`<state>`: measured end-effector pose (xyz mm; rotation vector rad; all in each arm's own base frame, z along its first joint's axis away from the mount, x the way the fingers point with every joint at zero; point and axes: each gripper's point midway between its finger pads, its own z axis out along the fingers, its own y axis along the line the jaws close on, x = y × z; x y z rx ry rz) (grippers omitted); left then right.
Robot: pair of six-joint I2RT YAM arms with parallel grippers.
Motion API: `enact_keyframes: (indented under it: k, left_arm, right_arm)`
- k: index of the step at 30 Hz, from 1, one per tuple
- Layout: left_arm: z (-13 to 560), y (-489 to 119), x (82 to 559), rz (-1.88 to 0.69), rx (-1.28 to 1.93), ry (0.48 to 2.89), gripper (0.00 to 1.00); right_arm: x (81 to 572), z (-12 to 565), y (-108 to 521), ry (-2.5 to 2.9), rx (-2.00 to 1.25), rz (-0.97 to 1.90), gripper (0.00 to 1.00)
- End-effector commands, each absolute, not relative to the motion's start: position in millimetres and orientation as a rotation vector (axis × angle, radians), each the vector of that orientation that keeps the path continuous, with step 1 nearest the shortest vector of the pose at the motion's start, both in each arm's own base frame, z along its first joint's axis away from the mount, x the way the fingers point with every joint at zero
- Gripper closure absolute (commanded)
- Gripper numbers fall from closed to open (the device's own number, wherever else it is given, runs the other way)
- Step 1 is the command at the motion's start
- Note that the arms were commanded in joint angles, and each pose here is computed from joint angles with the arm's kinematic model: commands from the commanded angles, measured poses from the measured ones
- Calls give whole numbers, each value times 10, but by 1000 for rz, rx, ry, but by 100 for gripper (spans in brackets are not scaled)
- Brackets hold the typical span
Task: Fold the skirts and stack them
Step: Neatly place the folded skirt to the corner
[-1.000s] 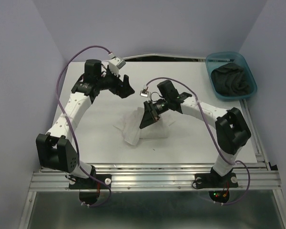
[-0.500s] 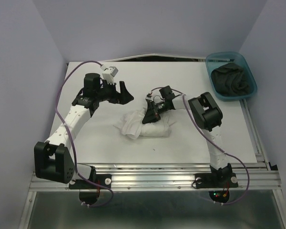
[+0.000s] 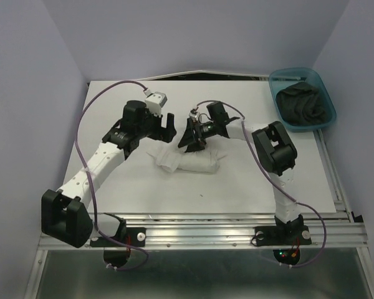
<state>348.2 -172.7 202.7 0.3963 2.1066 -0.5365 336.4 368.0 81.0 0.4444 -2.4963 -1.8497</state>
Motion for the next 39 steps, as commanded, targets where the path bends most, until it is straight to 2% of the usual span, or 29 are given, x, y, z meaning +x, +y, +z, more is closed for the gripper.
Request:
enact_keyframes:
  k: [1, 3, 5, 10, 16, 19, 23, 27, 29, 34, 39]
  left_arm:
    - [2469, -1706, 3459, -253, 511, 1981, 1]
    - [2431, -1910, 3320, -283, 603, 1972, 1]
    - [2333, -1960, 3271, -286, 617, 1994, 1]
    - [2019, -2266, 3193, -312, 589, 2106, 1]
    - [1538, -2676, 3127, -340, 614, 2242, 1]
    - [1364, -2753, 3161, -335, 617, 2288, 2]
    - [1038, -2743, 3278, -237, 590, 2379, 7]
    - [572, -2527, 3602, -69, 533, 2504, 11]
    - [567, -2407, 3799, -21, 492, 2524, 10]
    - [494, -1598, 4233, 119, 329, 2592, 10]
    - [437, -713, 4341, 252, 189, 2666, 9]
  right_arm:
    - [3737, 1559, 3636, -2743, 613, -1998, 0]
    - [3741, 1952, 3517, -2784, 681, -2059, 0]
    - [3800, 2111, 3352, -2866, 711, -2062, 0]
    - [4031, 2486, 2525, -3211, 595, -1978, 0]
    - [3970, 2410, 1796, -3406, 362, -1807, 0]
    - [3871, 2405, 1687, -3460, 356, -1729, 0]
    - [3834, 2362, 1631, -3509, 339, -1664, 0]
    - [3864, 2338, 1562, -3543, 328, -1605, 0]
    - [3893, 2325, 1499, -3575, 332, -1560, 0]
    - [3898, 2225, 1389, -3609, 312, -1428, 0]
    - [3891, 2178, 1361, -3616, 294, -1386, 0]
